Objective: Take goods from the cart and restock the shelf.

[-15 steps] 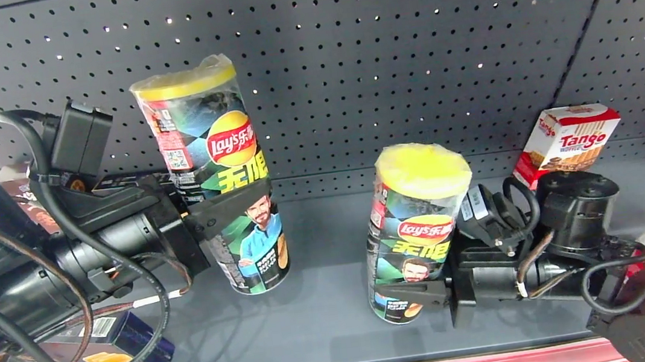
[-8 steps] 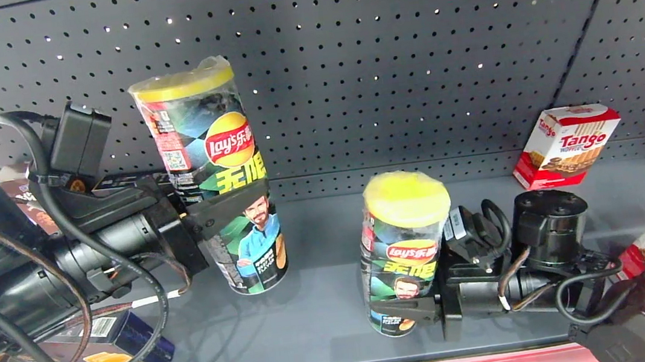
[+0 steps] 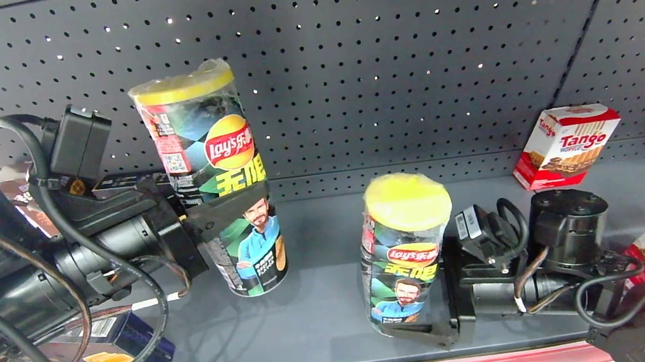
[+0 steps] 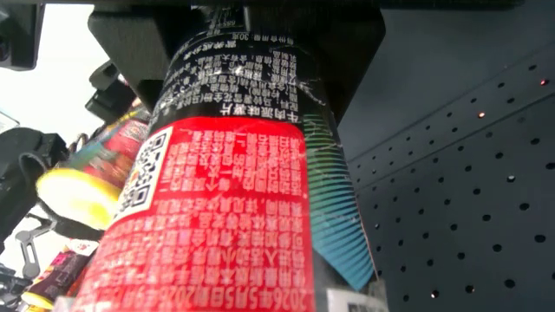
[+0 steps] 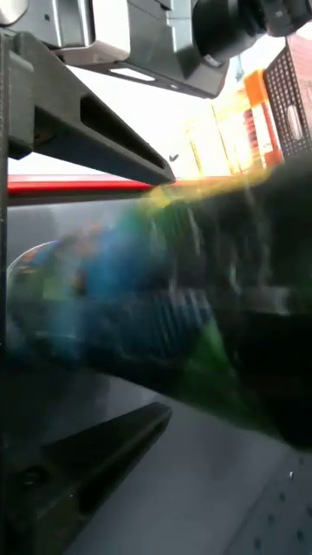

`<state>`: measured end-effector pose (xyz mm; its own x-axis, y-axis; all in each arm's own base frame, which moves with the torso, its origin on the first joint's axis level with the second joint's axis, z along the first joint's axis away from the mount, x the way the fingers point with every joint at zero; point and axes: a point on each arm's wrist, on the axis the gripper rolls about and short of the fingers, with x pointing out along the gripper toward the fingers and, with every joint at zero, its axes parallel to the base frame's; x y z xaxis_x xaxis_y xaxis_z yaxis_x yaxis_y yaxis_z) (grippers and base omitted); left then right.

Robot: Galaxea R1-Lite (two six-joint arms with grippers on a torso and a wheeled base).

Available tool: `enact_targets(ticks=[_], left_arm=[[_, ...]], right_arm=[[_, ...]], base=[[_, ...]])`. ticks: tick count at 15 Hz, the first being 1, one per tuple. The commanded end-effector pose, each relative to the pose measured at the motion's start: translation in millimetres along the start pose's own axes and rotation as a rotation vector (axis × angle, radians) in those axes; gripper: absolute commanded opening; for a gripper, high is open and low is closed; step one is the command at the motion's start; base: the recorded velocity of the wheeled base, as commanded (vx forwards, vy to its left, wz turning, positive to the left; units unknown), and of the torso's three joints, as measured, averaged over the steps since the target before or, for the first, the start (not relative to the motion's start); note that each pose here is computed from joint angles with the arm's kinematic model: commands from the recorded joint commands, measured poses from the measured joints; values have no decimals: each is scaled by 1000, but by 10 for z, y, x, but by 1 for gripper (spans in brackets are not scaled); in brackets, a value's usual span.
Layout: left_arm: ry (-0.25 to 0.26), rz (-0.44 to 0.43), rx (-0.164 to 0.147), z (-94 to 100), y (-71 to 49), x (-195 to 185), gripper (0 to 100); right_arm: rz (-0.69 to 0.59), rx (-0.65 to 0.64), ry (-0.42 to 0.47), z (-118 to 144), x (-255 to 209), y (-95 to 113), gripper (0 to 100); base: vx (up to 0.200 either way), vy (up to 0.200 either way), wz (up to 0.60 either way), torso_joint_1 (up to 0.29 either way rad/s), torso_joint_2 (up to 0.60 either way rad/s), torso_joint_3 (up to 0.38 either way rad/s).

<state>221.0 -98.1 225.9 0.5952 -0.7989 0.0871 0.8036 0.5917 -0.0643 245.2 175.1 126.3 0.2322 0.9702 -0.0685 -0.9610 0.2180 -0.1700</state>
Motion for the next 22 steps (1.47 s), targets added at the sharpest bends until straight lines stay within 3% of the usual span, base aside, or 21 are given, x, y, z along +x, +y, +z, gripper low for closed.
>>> enact_targets(ticks=[1, 3, 8, 10, 11, 13, 14, 15, 18, 22], left_arm=[[12, 1, -8, -42, -5, -17, 0], [13, 2, -9, -44, -7, -21, 0], [-1, -3, 0, -5, -29, -41, 0], [-12, -6, 9, 26, -49, -60, 0], [-12, -6, 11, 26, -49, -60, 0], [-16, -10, 17, 35, -55, -60, 0], [-17, -11, 18, 38, -60, -61, 0], [-18, -19, 20, 40, -75, -51, 0], [-21, -21, 21, 48, -80, -51, 0], [-25, -37, 23, 57, -131, -65, 0]], right_arm=[[-47, -17, -12, 98, -197, -8, 100], [-69, -26, -17, 154, -305, 6, 100], [-223, -104, -63, 541, -1030, 290, 100], [-338, -127, -62, 808, -1450, 530, 100], [-370, -132, -58, 857, -1544, 595, 100], [-492, -142, -41, 944, -1852, 925, 100], [-515, -129, -36, 927, -1903, 1013, 100], [-576, -86, -55, 884, -2025, 1306, 100], [-686, -8, -73, 639, -2121, 1718, 100], [-882, 93, -91, 4, -2080, 2253, 100]], base=[[0, 0, 0, 0, 0, 0], [0, 0, 0, 0, 0, 0], [0, 0, 0, 0, 0, 0], [0, 0, 0, 0, 0, 0], [0, 0, 0, 0, 0, 0], [0, 0, 0, 0, 0, 0], [0, 0, 0, 0, 0, 0], [0, 0, 0, 0, 0, 0], [0, 0, 0, 0, 0, 0], [0, 0, 0, 0, 0, 0]])
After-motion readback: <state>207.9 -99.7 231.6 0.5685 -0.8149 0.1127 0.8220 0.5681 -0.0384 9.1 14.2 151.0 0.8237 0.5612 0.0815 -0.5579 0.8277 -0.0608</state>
